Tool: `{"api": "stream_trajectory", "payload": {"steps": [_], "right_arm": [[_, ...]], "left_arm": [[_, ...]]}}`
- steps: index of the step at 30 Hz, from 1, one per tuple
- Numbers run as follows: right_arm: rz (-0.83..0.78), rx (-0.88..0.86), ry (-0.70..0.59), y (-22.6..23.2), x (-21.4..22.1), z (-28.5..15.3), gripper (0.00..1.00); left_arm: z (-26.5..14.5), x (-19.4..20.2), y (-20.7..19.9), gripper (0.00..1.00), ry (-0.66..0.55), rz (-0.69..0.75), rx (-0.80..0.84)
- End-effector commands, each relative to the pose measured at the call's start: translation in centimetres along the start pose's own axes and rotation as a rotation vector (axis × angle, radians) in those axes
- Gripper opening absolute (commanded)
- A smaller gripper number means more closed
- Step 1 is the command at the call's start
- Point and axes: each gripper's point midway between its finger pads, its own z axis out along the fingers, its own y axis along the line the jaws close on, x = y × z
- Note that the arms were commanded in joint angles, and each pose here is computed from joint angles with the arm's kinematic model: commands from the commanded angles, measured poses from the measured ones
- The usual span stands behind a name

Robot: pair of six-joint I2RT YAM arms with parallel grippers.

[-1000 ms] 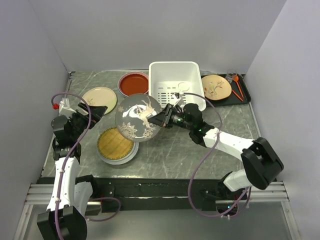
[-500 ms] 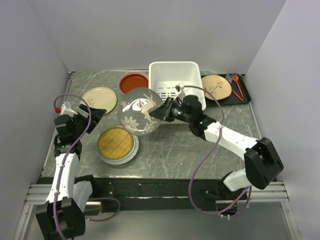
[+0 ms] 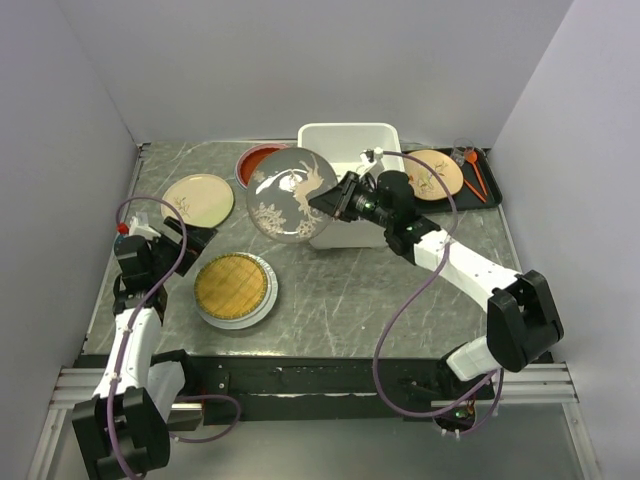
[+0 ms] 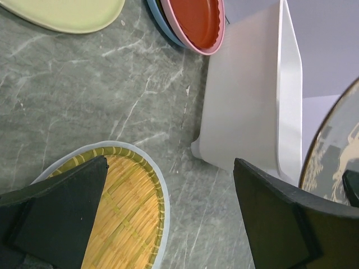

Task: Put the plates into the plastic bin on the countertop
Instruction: Place the plate in the plastic bin.

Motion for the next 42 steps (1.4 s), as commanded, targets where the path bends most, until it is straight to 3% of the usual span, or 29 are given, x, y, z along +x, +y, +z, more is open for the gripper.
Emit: {"api": "stream_trajectory", "payload": {"steps": [1, 23, 33, 42], "right_arm": [[-0.095, -0.139, -0.234, 5.6, -7.3, -2.6, 0.00], [0.026, -0.032, -0.454, -1.7, -14.6, -2.4, 0.00], [0.082, 0.034, -0.466, -6.3, -15.5, 0.1, 0.00], [0.086, 0.057, -0.459, -7.5, -16.4, 1.2, 0.00]], "left_arm": [[0.4, -0.1, -0.9, 0.99, 0.003, 0.023, 0.068], [0.3, 0.1, 0.1, 0.99, 0.009, 0.053, 0.026], [1.2, 1.3, 1.0, 0.99, 0.069, 0.031, 0.035], [1.1, 1.0, 0.9, 0.99, 0.057, 0.043, 0.030]]}}
